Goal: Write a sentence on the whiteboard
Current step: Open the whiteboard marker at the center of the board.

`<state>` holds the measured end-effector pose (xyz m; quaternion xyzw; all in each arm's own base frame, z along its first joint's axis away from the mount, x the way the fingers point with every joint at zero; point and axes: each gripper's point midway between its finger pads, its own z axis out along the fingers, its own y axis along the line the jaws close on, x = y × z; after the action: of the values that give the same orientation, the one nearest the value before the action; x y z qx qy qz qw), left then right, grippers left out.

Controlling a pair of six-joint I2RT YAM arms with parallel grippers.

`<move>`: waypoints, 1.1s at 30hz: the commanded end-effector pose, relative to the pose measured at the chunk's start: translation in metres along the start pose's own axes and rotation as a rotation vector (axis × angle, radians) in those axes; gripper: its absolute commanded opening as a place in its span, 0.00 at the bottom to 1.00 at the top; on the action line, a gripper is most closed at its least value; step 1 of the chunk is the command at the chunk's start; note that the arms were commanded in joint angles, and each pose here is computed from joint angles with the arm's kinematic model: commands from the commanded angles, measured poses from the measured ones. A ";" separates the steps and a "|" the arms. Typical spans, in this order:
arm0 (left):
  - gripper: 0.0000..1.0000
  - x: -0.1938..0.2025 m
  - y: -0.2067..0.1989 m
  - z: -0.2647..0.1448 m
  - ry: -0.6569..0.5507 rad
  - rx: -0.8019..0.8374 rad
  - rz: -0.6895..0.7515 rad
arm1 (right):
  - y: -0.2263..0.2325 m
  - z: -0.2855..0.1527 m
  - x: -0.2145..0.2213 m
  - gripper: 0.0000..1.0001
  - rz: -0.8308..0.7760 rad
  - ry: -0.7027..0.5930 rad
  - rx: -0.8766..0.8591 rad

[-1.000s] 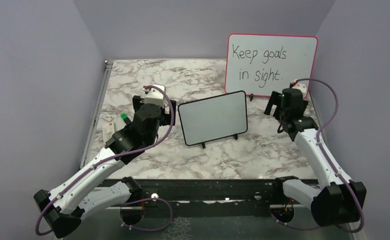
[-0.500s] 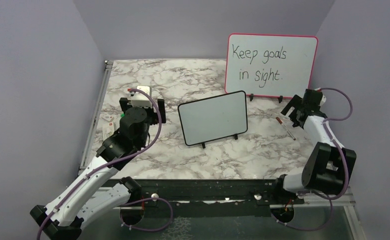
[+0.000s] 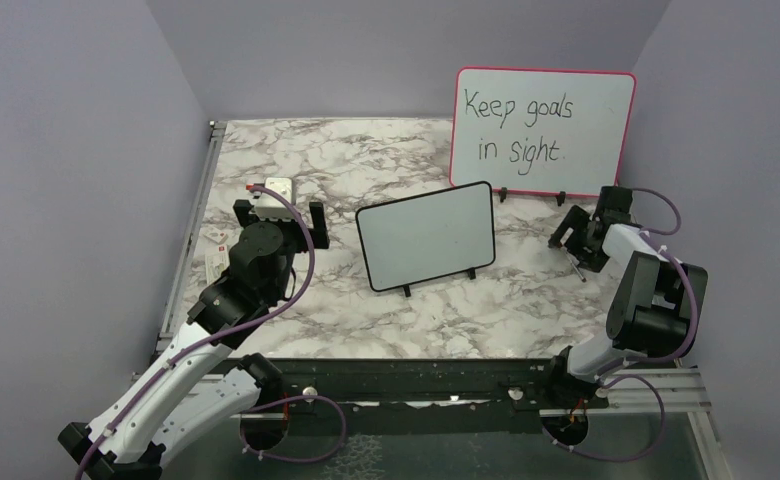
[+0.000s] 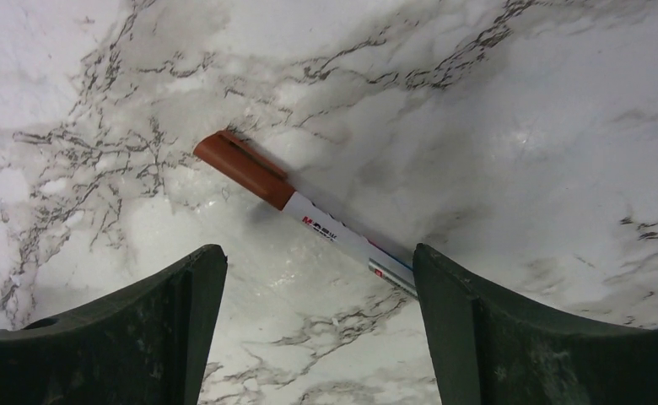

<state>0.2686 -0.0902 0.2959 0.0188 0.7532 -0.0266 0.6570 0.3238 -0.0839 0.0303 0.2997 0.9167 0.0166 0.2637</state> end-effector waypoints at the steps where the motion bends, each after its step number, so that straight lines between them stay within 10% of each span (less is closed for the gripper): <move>1: 0.99 -0.006 -0.005 0.000 -0.028 0.035 -0.014 | 0.009 -0.003 0.024 0.83 -0.021 0.106 -0.074; 25: 0.99 -0.003 -0.009 0.002 -0.022 0.051 -0.016 | 0.026 0.000 0.068 0.27 -0.222 0.258 -0.004; 33: 0.99 0.000 -0.012 0.005 -0.017 0.059 -0.015 | 0.038 0.004 0.081 0.23 -0.279 0.280 0.012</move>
<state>0.2701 -0.0967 0.2939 0.0272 0.7520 -0.0394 0.6574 0.3165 -0.0141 0.0176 0.1662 0.9665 0.0296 0.1933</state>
